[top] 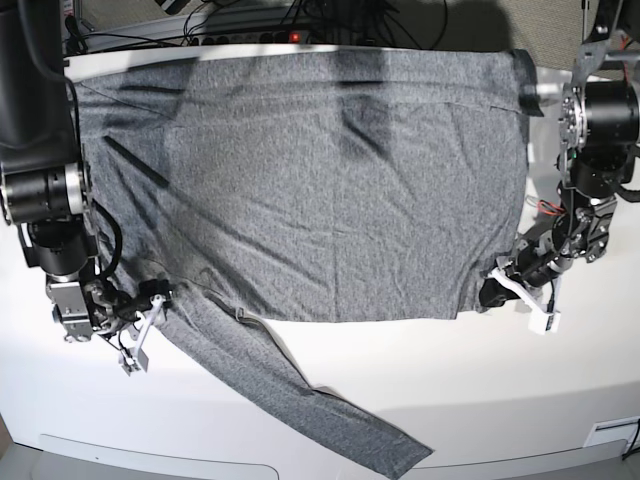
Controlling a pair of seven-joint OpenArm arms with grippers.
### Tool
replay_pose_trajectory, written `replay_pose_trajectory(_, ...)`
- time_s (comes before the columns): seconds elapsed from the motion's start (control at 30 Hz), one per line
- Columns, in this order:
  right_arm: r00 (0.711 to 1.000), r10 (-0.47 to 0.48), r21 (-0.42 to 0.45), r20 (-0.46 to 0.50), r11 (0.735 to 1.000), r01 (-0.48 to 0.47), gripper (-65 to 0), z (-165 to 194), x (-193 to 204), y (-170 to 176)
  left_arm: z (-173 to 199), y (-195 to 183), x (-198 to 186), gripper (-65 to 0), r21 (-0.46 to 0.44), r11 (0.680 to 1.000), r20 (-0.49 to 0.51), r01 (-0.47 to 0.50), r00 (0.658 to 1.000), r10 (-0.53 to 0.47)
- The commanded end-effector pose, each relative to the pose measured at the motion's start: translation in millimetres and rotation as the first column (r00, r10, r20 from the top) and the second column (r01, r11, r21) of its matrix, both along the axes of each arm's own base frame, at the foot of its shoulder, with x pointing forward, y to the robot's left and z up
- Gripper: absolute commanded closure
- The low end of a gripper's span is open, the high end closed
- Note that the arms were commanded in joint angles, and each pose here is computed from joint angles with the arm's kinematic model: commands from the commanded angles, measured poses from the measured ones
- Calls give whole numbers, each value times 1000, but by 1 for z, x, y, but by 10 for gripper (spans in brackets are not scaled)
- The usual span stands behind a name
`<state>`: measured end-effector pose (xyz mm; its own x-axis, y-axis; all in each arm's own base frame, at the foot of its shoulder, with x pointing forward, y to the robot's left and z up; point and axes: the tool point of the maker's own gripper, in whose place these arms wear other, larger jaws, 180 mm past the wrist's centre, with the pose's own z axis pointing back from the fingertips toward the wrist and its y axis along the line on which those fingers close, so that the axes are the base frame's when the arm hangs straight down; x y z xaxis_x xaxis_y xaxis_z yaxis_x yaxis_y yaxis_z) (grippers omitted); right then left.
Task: Fold the T-shirt properly
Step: 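Move the right gripper to the opposite side edge near the sleeve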
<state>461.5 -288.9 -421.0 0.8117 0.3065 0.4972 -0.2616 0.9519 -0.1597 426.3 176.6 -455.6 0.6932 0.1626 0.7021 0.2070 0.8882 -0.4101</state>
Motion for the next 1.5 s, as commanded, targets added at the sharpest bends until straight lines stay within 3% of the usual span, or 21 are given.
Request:
replay_pose_trajectory(0.0, 998, -14, -22, 64, 1000, 15, -343, 23, 18, -11, -14, 4, -13, 0, 61, 997, -81, 47, 996, -42)
replay_pose_trajectory(0.2, 1000, -16, -98, 23, 995, 18, -343, 14, 7, -28, -14, 4, -13, 0, 60, 997, -82, 47, 996, -42)
replay_pose_trajectory(1.0, 991, -25, -96, 131, 995, 38, -343, 35, 19, -49, -14, 6, -13, 0, 51, 998, -49, 26, 999, -23)
replay_pose_trajectory(1.47, 1000, 0, -76, 30, 997, 3, -342, -3, -14, -41, -15, 5, -14, 0, 52, 998, -57, 29, 998, -26)
